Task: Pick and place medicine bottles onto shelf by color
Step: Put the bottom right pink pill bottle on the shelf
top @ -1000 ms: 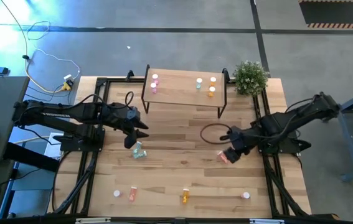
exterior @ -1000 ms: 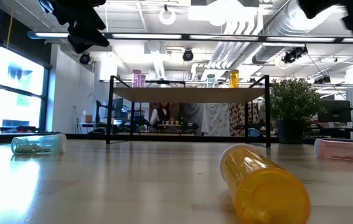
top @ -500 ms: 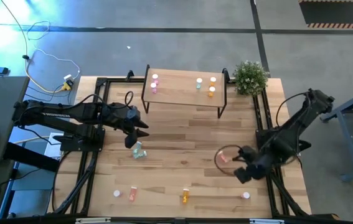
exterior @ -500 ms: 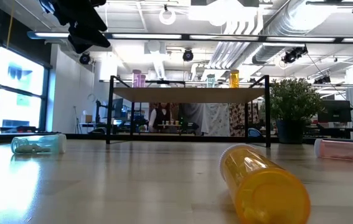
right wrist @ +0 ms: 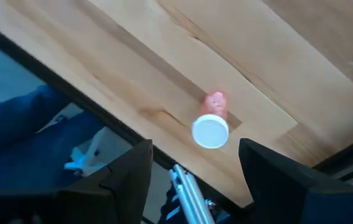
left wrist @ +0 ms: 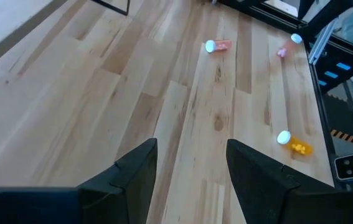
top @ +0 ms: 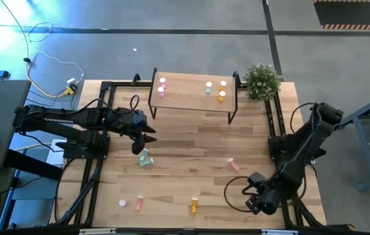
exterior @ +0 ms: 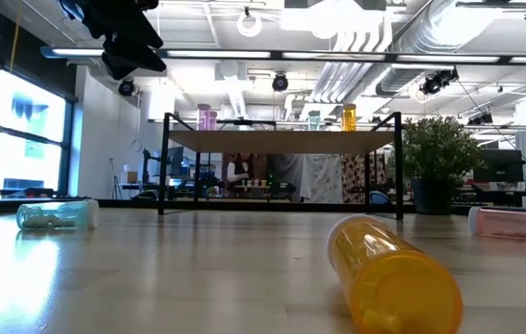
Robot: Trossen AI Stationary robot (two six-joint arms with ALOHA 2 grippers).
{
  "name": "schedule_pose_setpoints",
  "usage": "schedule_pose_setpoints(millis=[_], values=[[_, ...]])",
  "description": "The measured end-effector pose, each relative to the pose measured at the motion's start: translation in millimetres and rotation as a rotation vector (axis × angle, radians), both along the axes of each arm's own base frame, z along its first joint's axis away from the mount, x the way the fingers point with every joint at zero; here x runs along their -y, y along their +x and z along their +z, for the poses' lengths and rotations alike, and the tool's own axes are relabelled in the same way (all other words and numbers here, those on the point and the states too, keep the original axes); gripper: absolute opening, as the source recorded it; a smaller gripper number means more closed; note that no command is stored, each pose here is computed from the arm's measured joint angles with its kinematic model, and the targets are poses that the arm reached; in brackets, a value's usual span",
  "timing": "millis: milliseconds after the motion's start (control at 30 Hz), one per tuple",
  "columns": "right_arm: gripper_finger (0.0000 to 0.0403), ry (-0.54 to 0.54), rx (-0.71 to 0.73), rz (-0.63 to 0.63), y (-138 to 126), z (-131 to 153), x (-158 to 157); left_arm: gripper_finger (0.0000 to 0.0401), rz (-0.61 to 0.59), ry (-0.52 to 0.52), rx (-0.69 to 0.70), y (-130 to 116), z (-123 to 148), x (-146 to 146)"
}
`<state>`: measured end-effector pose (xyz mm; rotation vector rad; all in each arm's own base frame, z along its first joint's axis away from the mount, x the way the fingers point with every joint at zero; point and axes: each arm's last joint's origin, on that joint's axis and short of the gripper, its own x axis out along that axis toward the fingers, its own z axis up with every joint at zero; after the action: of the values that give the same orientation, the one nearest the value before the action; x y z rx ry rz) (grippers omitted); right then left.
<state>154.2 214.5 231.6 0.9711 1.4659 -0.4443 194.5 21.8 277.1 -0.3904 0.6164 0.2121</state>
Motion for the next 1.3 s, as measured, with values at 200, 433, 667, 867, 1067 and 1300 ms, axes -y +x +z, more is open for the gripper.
schedule_pose_setpoints(millis=[200,433,667,867,1067,1300], values=[[0.0228,-0.04,-0.045,-0.01,-0.8,-15.4,-10.6,0.0184,0.003,-0.004,0.001,0.0,0.0,0.0],[0.0228,-0.082,-0.081,-0.028,2.6,-30.8,-16.9,0.0184,0.003,-0.004,0.001,0.0,0.1,0.0],[0.0202,-0.091,-0.128,-0.018,4.8,-43.4,-22.7,0.0184,0.003,-0.004,0.001,0.0,0.1,0.0],[0.0183,-0.1,-0.137,-0.024,6.0,-48.5,-24.6,0.0184,0.003,-0.004,0.001,0.0,0.1,0.0],[0.0154,-0.105,-0.13,-0.027,6.2,-48.5,-24.4,0.0184,0.003,-0.004,0.001,0.0,0.1,0.0],[0.0119,-0.103,-0.133,-0.026,6.1,-48.5,-24.5,0.0184,0.003,-0.004,0.001,0.0,0.1,0.0]])
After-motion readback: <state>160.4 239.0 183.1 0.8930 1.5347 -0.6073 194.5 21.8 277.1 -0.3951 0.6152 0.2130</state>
